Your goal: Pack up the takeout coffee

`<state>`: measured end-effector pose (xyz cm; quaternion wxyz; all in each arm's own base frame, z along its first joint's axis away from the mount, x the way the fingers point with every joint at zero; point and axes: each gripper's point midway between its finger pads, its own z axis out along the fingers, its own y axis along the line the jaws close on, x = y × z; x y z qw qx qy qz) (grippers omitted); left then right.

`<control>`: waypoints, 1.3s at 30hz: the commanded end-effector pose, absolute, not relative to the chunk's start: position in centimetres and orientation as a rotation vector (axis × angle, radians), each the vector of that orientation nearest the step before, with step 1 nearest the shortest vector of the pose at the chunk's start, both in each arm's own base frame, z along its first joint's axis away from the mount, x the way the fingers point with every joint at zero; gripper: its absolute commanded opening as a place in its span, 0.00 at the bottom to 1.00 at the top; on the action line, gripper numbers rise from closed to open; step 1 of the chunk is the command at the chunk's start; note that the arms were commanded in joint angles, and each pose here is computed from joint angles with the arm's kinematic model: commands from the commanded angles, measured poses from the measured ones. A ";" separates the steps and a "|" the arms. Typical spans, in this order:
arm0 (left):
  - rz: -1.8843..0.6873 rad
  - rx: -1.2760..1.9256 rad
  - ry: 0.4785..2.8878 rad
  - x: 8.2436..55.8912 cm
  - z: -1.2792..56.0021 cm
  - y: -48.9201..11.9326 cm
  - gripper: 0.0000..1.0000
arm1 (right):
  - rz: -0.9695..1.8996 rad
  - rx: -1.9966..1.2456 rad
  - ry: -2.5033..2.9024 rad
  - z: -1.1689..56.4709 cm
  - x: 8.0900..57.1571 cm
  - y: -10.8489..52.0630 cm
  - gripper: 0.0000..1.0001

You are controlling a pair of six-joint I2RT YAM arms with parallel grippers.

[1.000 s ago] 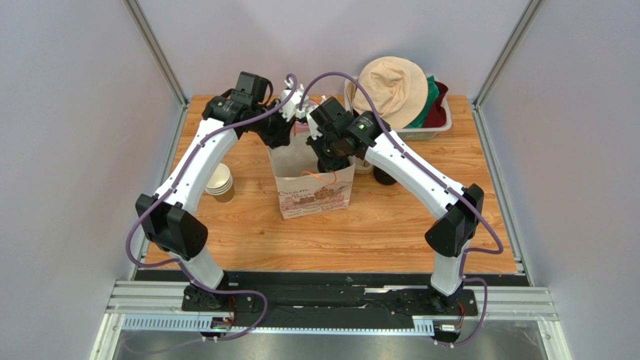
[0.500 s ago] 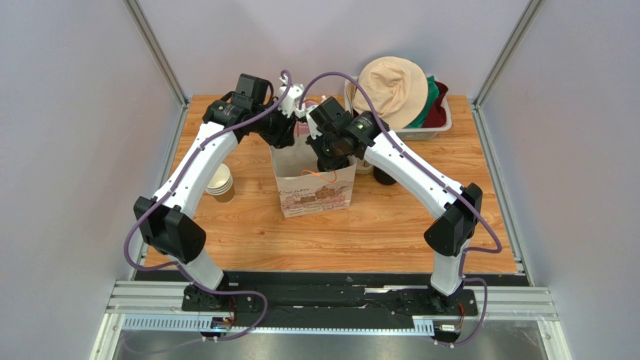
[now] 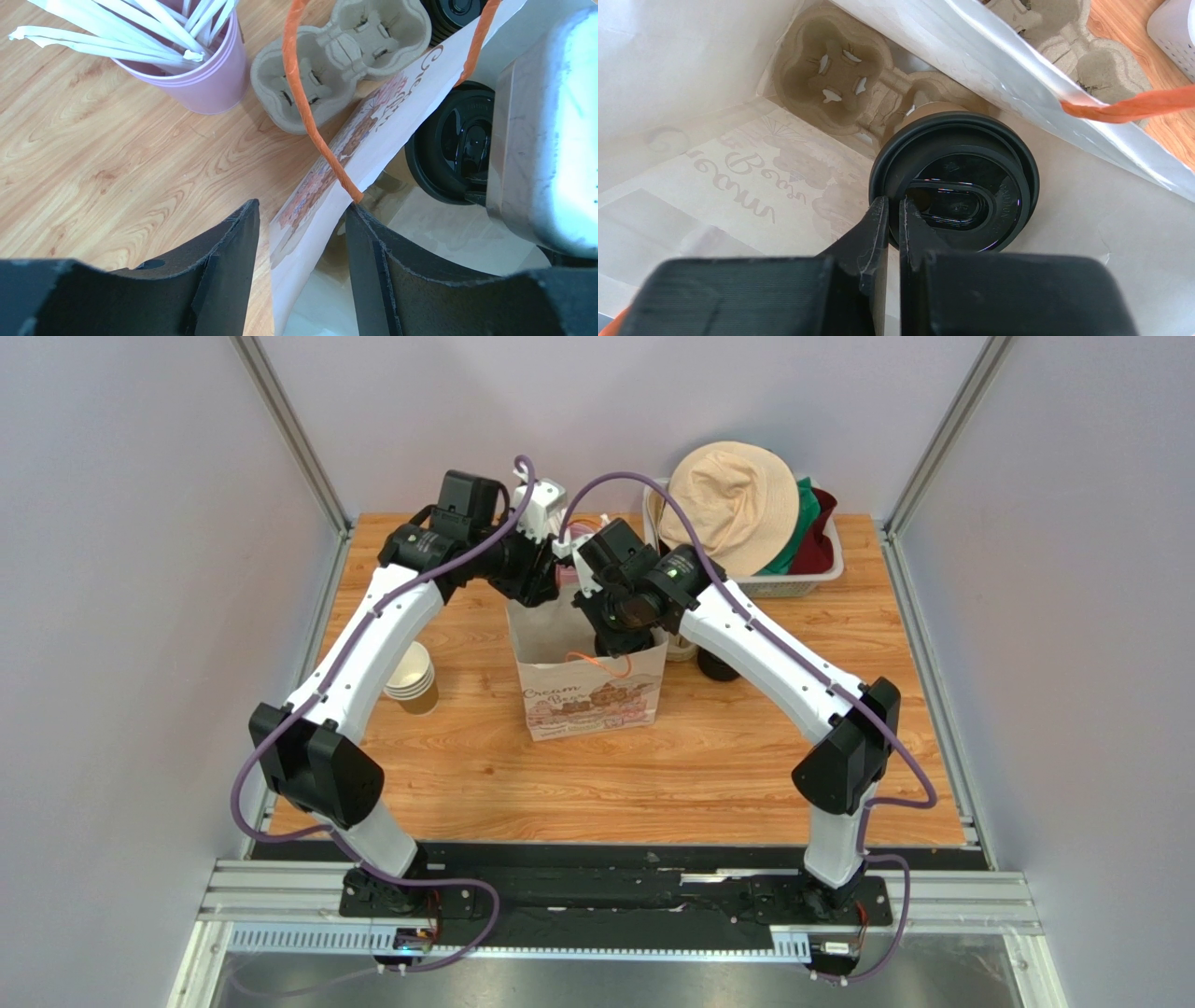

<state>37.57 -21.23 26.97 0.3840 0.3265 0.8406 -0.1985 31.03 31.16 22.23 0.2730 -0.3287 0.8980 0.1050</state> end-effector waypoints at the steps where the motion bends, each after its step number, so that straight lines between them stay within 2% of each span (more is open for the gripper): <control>1: -0.595 0.906 2.054 36.1 28.5 -24.5 0.58 | 0.288 -0.874 2.376 22.6 31.8 31.7 0.00; 6: -0.560 0.822 2.073 37.6 28.3 -24.4 0.57 | 0.279 -0.887 2.391 21.9 31.4 31.5 0.00; 16: -0.470 0.649 2.110 39.2 28.3 -23.2 0.42 | 0.254 -0.885 2.437 20.3 31.4 30.6 0.00; 22: -0.490 0.614 2.145 38.6 27.7 -23.1 0.36 | 0.296 -0.826 2.454 20.7 32.4 30.1 0.00; 29: -0.524 0.623 2.159 37.7 27.4 -23.2 0.35 | 0.462 -0.754 2.474 21.9 33.5 30.1 0.00; 39: -0.533 0.560 2.193 36.9 27.5 -22.8 0.31 | 0.298 -0.740 2.499 20.2 34.2 28.9 0.00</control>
